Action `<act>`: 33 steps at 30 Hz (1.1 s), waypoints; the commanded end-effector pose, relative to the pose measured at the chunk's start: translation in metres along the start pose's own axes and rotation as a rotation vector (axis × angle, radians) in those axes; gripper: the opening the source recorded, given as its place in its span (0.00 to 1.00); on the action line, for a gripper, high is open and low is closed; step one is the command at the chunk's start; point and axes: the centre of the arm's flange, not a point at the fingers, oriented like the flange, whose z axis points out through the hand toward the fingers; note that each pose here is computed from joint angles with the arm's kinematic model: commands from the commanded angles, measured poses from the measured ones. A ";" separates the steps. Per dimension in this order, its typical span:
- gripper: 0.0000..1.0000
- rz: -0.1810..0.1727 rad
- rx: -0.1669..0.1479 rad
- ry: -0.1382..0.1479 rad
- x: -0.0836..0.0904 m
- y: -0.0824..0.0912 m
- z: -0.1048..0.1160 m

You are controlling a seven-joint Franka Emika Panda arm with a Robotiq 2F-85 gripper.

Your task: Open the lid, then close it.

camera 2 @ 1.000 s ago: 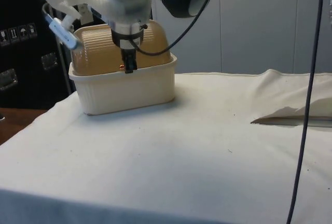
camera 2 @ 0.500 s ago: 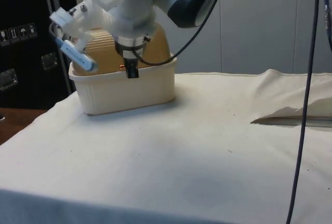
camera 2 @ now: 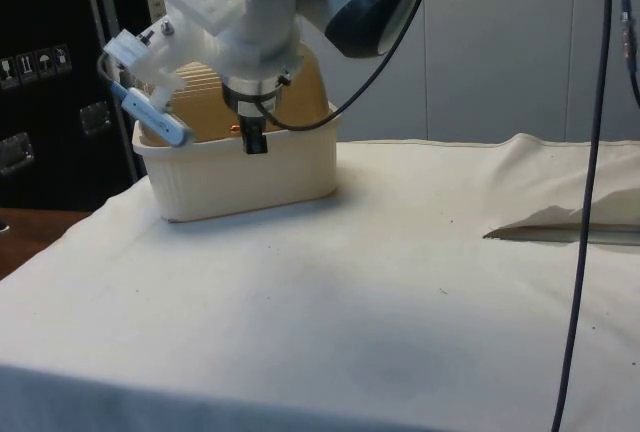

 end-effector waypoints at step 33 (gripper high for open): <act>0.00 0.043 -0.140 -0.063 0.013 0.007 0.029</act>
